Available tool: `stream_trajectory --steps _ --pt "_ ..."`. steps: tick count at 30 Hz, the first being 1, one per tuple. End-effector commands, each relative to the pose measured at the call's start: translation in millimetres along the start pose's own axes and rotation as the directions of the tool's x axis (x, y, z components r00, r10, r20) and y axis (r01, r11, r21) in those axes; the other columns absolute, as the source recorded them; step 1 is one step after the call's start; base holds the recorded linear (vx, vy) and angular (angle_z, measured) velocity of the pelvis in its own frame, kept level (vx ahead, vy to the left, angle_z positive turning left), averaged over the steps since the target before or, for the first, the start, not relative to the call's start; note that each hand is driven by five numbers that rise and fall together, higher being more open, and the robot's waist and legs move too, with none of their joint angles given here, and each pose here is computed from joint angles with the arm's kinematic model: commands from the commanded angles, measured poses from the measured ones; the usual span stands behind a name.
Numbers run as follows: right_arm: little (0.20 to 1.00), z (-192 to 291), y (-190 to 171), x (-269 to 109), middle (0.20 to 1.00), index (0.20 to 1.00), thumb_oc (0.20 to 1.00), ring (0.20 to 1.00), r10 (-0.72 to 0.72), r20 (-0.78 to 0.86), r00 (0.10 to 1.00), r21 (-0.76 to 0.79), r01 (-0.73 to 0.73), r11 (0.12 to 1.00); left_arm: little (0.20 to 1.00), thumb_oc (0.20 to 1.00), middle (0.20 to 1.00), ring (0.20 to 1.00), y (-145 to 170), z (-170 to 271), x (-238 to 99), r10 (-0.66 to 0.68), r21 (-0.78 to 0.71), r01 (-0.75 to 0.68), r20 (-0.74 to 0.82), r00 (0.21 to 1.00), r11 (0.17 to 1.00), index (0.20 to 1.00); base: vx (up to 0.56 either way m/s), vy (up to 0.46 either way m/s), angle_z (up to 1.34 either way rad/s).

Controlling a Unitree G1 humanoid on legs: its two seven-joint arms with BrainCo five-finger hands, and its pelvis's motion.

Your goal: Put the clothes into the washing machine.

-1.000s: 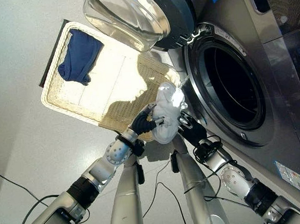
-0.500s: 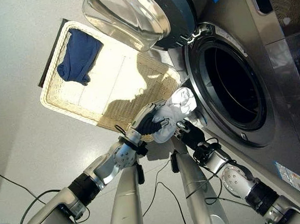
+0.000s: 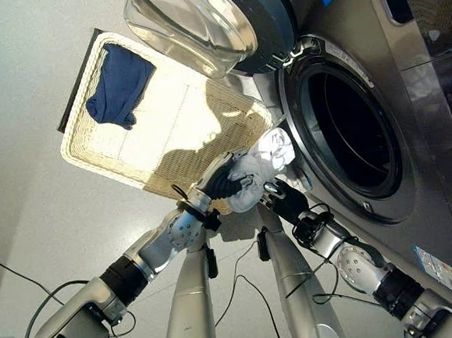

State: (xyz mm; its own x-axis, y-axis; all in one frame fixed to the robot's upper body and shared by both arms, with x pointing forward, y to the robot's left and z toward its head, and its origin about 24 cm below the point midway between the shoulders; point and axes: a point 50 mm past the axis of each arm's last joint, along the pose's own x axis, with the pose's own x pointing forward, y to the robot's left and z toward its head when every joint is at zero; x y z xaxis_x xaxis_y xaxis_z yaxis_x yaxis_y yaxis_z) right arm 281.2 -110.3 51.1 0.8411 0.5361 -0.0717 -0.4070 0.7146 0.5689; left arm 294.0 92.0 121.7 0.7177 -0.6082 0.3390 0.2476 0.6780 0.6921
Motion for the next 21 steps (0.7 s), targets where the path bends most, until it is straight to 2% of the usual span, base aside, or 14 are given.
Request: stream_trajectory --steps 1,12,14,15,16,17,18,19,21 --pt "1.000 -20 52 8 1.000 1.000 1.000 1.000 0.270 -0.076 0.960 0.070 -0.265 0.962 0.200 0.200 0.200 0.200 -21 51 15 -0.038 -0.144 0.075 0.240 0.970 0.987 0.200 0.00 0.000 0.00" --pt "1.000 -23 53 8 1.000 1.000 1.000 1.000 0.308 -0.060 0.950 0.228 -0.287 0.930 0.200 0.200 0.200 0.200 -27 50 16 -0.119 -0.103 0.148 0.244 0.962 0.984 0.200 0.00 0.000 0.00" --pt "0.865 -24 53 8 0.865 0.865 0.865 0.865 0.305 -0.057 0.951 0.241 -0.283 0.928 0.200 0.200 0.200 0.200 -28 50 16 -0.144 -0.087 0.169 0.243 0.959 0.982 0.200 0.00 0.000 0.00" --pt "0.661 -23 52 7 0.661 0.661 0.661 0.661 0.300 -0.051 0.952 0.245 -0.280 0.928 0.200 0.200 0.200 0.200 -29 50 15 -0.173 -0.077 0.197 0.242 0.955 0.977 0.200 0.00 0.000 0.00" --pt "0.495 -23 52 7 0.495 0.495 0.495 0.495 0.298 -0.048 0.953 0.247 -0.278 0.928 0.200 0.200 0.200 0.200 -30 49 15 -0.185 -0.071 0.207 0.240 0.953 0.976 0.200 0.00 0.000 0.00" --pt "0.363 -23 51 7 0.363 0.363 0.363 0.363 0.294 -0.047 0.955 0.250 -0.273 0.929 0.200 0.200 0.200 0.200 -31 49 14 -0.200 -0.063 0.221 0.238 0.950 0.973 0.200 0.00 0.000 0.00" --pt "0.272 -23 50 7 0.272 0.272 0.272 0.272 0.288 -0.046 0.957 0.251 -0.268 0.930 0.200 0.200 0.200 0.200 -31 48 13 -0.211 -0.062 0.232 0.236 0.948 0.971 0.200 0.00 0.000 0.00" --pt "0.200 -23 49 7 0.200 0.200 0.200 0.200 0.280 -0.045 0.959 0.250 -0.260 0.933 0.200 0.200 0.200 0.200 -32 48 13 -0.224 -0.058 0.243 0.234 0.946 0.968 0.200 0.00 0.000 0.00" --pt "0.200 -23 46 6 0.200 0.200 0.200 0.200 0.266 -0.049 0.963 0.246 -0.247 0.937 0.200 0.200 0.200 0.200 -33 47 13 -0.247 -0.049 0.265 0.231 0.941 0.963 0.200 0.00 0.000 0.00"
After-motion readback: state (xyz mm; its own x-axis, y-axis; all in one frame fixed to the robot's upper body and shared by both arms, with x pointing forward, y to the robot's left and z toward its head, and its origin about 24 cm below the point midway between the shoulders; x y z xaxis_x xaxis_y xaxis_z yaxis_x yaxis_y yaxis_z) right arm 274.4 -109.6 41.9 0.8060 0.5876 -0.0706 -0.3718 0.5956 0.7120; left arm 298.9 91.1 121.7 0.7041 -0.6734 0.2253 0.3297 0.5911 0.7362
